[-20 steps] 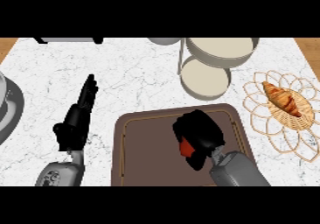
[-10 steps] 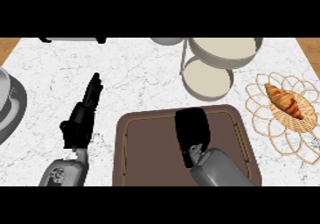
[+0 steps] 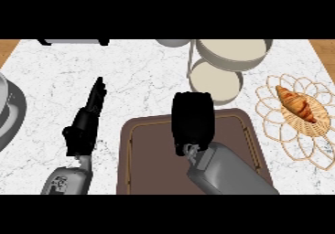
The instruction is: Pick the bell pepper from the tray and place it in the tiered basket
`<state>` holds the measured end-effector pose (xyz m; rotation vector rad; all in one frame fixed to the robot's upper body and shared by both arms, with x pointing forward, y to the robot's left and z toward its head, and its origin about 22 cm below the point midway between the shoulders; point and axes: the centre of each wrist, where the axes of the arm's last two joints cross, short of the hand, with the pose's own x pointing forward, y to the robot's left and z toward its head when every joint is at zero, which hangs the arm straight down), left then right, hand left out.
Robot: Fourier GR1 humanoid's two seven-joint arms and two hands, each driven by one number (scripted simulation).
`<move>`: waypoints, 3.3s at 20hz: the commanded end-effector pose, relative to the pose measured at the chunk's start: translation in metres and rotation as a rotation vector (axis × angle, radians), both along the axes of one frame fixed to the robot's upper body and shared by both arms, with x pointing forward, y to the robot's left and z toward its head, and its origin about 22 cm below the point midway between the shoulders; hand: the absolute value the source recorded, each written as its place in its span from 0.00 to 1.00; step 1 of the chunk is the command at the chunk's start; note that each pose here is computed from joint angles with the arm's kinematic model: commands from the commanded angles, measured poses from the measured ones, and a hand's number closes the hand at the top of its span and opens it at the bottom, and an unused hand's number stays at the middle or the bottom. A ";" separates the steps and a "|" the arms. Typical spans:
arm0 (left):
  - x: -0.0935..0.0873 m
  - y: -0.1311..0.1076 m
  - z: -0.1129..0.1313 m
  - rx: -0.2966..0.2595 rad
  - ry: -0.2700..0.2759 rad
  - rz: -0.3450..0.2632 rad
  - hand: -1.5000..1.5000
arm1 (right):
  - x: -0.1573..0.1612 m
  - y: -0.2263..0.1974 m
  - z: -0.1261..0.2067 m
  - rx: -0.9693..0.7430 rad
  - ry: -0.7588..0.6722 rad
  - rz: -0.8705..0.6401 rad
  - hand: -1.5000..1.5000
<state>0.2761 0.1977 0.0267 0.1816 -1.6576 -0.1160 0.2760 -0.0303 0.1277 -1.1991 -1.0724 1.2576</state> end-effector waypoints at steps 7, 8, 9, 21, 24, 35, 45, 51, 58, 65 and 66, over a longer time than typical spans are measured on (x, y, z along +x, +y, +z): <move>-0.009 0.014 -0.006 0.008 -0.006 0.010 0.50 | -0.007 -0.003 0.135 0.078 -0.203 -0.150 1.00; -0.005 0.009 -0.002 0.002 0.004 0.017 0.50 | -0.017 -0.006 0.141 0.070 -0.206 -0.134 1.00; -0.005 0.007 0.007 0.014 -0.001 0.017 0.50 | -0.015 -0.002 0.140 0.044 -0.207 -0.170 1.00; -0.003 0.000 0.004 0.001 -0.015 -0.005 0.50 | 0.031 -0.009 0.191 0.306 -0.233 -0.196 1.00; -0.001 0.011 -0.002 0.007 -0.012 -0.009 0.50 | 0.045 -0.007 0.199 0.332 -0.258 -0.224 1.00; -0.003 0.007 0.011 -0.001 -0.004 0.002 0.50 | 0.112 -0.064 0.185 0.183 -0.281 -0.263 1.00; -0.008 0.002 0.005 0.006 -0.010 -0.004 0.50 | 0.144 -0.092 0.141 0.484 -0.197 -0.405 0.00; 0.009 -0.012 0.014 0.007 -0.020 0.003 0.50 | 0.143 -0.110 0.146 0.671 -0.262 -0.353 0.00; -0.004 0.006 0.006 -0.002 -0.007 0.039 0.50 | 0.118 -0.172 0.174 0.827 -0.504 -0.536 0.00; -0.009 0.009 -0.005 0.003 0.016 0.040 0.50 | 0.058 -0.246 0.166 1.013 -0.590 -0.647 0.00; -0.014 0.019 -0.008 0.002 0.001 0.066 0.50 | 0.048 -0.271 0.153 1.043 -0.600 -0.638 0.00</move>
